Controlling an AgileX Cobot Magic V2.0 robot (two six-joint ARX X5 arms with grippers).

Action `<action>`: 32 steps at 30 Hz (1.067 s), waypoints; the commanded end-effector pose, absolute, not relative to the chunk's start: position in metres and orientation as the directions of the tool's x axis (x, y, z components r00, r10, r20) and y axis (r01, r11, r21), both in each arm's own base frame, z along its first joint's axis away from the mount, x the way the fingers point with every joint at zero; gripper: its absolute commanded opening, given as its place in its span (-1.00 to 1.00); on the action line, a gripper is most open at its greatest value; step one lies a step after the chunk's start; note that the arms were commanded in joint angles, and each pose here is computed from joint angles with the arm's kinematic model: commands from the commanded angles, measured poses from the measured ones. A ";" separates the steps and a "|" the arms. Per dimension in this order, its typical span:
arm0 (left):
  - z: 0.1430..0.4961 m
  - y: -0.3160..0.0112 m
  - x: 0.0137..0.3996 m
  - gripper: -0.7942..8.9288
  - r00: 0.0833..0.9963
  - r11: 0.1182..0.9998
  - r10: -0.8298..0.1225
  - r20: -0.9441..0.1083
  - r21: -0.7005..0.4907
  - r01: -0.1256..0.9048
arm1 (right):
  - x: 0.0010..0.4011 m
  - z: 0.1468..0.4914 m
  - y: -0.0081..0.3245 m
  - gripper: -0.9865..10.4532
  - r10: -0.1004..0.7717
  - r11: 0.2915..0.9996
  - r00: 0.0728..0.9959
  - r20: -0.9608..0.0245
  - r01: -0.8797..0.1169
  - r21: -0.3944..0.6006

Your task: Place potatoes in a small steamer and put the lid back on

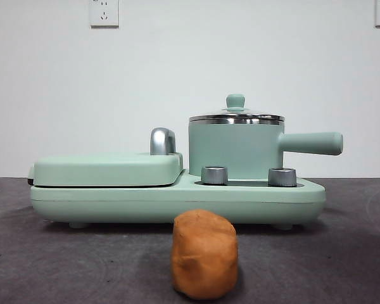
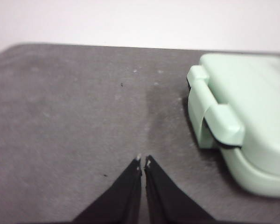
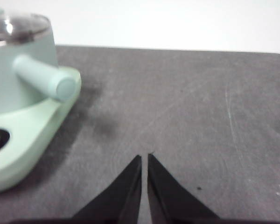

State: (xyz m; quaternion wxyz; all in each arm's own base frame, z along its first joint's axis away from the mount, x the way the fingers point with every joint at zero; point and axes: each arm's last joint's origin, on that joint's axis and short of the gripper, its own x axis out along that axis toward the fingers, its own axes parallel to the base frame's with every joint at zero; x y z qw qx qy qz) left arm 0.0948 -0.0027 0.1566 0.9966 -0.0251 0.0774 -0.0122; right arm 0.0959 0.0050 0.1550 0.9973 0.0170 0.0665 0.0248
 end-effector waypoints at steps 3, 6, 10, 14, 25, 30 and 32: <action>0.150 -0.003 0.096 -0.81 0.985 0.964 -0.034 -0.168 -0.267 -0.013 | 0.096 0.155 0.005 -0.80 0.061 0.978 0.990 -0.125 -0.034 0.205; 0.151 -0.003 0.096 -0.81 0.985 0.943 -0.036 -0.168 -0.332 -0.022 | 0.096 0.157 0.008 -0.80 0.143 0.955 0.984 -0.107 -0.109 0.274; 0.154 -0.006 0.096 -0.81 0.979 0.894 -0.145 -0.145 -0.443 0.067 | 0.094 0.169 0.010 -0.80 0.217 0.915 0.973 -0.071 -0.178 0.363; 0.162 -0.011 0.094 -0.81 0.950 0.812 -0.285 -0.126 -0.558 0.170 | 0.089 0.187 0.010 -0.80 0.223 0.885 0.973 -0.054 -0.179 0.429; 0.218 -0.022 0.089 -0.81 0.843 0.693 -0.525 -0.120 -0.635 0.341 | 0.073 0.262 0.014 -0.80 0.380 0.855 0.903 -0.197 -0.262 0.449; 0.257 -0.025 0.092 -0.81 0.809 0.721 -0.565 -0.164 -0.576 0.386 | 0.073 0.293 0.017 -0.80 0.479 0.827 0.846 -0.235 -0.344 0.445; 0.274 -0.027 0.094 -0.81 0.797 0.736 -0.575 -0.186 -0.544 0.403 | 0.076 0.304 0.019 -0.80 0.532 0.802 0.813 -0.236 -0.395 0.448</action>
